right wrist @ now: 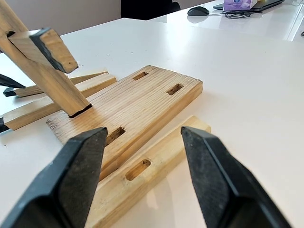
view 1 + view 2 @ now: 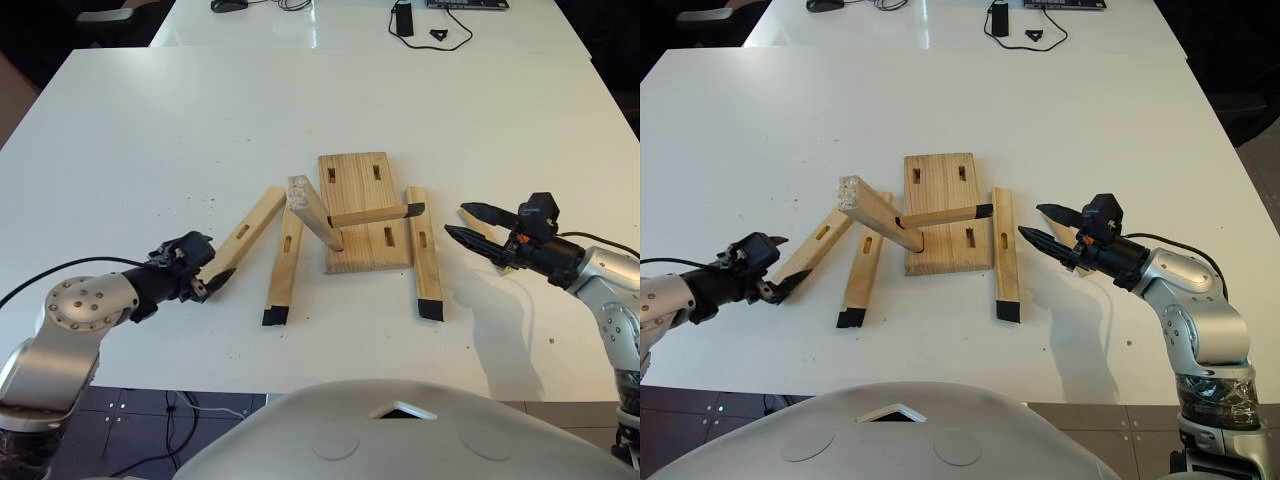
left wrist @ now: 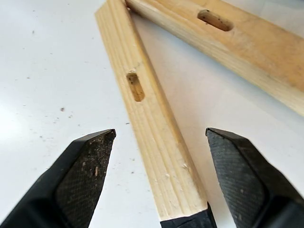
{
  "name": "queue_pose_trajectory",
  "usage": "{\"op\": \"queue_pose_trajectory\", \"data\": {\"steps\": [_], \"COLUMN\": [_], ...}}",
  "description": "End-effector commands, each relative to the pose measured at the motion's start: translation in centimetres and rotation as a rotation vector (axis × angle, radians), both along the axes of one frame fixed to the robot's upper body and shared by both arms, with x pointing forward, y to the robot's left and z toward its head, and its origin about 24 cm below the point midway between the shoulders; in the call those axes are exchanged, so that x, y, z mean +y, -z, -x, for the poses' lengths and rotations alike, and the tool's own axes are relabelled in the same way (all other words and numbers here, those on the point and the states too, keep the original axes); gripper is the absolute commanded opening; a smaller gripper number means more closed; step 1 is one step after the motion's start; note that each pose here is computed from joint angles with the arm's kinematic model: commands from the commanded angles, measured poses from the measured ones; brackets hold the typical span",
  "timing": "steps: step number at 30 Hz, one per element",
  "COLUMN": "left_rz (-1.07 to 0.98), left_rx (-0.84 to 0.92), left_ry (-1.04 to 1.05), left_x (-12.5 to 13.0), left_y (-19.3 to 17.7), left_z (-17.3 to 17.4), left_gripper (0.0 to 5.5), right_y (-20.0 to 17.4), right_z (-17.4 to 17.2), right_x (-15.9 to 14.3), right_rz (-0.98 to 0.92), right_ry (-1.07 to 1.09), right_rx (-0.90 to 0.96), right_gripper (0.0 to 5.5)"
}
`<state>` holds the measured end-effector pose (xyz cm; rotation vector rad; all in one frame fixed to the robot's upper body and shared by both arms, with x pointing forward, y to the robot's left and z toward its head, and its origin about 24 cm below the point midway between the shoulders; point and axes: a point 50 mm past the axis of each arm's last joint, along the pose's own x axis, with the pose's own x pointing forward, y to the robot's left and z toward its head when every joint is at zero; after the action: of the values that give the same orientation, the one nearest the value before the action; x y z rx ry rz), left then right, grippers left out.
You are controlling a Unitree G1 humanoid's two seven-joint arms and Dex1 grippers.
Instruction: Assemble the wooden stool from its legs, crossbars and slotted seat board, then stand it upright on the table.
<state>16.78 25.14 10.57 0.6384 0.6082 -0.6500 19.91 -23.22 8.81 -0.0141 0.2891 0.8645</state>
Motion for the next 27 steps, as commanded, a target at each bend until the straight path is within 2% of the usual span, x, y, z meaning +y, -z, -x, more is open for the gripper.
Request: {"op": "queue_pose_trajectory", "data": {"steps": [1, 9, 20, 27], "left_rz": [0.048, 0.279, 0.344, 0.338], "left_rx": [0.026, 0.129, 0.176, 0.152], "left_ry": [-0.056, -0.156, -0.263, -0.295], "left_x": [0.7, 0.9, 1.8, 2.3], "left_y": [0.2, 2.6, 5.4, 6.2], "left_z": [-0.4, -0.1, -0.2, -0.5], "left_gripper": [3.54, 3.54, 3.54, 2.44], "right_y": [0.0, -0.1, 0.0, -0.6], "right_z": [-0.1, -0.7, -1.1, -1.5], "right_x": [0.1, 0.2, 0.5, 0.2], "right_rz": [0.004, 0.021, 0.036, -0.019], "right_ry": [0.006, -0.013, -0.045, -0.026], "right_rx": [-0.018, -0.024, -0.027, -0.031], "right_gripper": [2.86, 2.86, 2.86, 2.86]}}
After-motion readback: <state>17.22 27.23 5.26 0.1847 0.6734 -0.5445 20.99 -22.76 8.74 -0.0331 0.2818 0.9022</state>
